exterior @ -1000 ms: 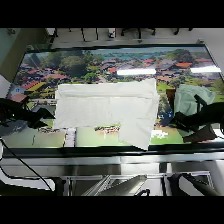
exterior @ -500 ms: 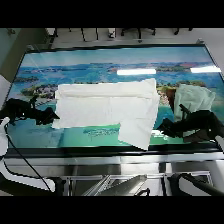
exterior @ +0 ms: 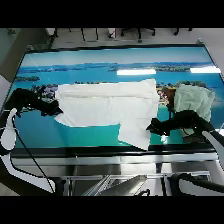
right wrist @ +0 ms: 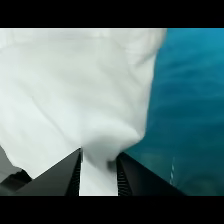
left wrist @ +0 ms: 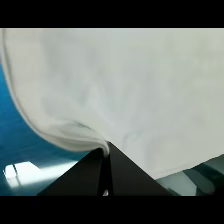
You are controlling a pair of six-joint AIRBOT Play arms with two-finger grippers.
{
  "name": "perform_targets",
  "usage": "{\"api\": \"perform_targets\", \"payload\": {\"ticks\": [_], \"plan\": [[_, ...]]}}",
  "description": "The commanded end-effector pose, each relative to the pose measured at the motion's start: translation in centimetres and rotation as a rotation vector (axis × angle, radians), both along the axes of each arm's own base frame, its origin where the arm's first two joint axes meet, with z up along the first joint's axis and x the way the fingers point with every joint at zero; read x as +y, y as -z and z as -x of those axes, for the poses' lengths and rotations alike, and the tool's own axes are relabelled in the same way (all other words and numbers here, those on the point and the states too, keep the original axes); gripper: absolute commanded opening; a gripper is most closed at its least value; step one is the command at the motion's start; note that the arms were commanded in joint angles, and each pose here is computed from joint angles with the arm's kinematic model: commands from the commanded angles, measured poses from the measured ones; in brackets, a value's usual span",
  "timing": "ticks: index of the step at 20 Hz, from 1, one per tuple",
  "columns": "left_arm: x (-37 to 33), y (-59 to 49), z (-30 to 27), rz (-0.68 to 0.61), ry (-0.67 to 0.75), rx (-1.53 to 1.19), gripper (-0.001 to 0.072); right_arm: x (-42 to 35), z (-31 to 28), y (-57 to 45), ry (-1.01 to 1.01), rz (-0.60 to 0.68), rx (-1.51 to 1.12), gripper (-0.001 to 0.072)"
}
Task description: Fold the shirts.
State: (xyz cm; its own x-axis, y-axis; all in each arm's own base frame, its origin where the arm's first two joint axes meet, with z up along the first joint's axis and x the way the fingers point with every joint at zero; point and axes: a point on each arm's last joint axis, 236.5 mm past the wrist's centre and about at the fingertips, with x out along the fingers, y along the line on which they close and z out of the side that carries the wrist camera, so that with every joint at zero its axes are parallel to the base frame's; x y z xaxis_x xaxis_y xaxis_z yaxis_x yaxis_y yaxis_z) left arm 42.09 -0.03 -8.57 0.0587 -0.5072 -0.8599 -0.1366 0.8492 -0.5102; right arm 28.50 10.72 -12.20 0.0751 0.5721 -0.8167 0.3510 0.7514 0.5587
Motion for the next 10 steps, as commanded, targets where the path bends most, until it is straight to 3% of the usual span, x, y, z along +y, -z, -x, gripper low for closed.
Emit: {"api": "perform_targets", "payload": {"ticks": [1, 2, 6, 10], "plan": [[-0.5, -0.5, 0.2, 0.009, 0.022, 0.014, 0.0026, 1.0, -1.1, -0.5, 0.003, -0.04, -0.051, 0.0112], [-0.5, -0.5, 0.3, 0.012, 0.019, 0.022, 0.0025, 1.0, -1.3, -0.6, -0.006, -0.04, -0.063, 0.0016], [1.1, 0.0, 3.0, -0.069, 0.028, 0.14, 0.0025, 0.5, -1.6, -1.9, -0.017, -0.014, -0.098, 0.0015], [3.2, -2.2, 5.5, -0.165, 0.047, 0.163, 0.0025, -2.4, 1.5, -2.7, -0.046, 0.146, -0.052, 0.0015]]}}
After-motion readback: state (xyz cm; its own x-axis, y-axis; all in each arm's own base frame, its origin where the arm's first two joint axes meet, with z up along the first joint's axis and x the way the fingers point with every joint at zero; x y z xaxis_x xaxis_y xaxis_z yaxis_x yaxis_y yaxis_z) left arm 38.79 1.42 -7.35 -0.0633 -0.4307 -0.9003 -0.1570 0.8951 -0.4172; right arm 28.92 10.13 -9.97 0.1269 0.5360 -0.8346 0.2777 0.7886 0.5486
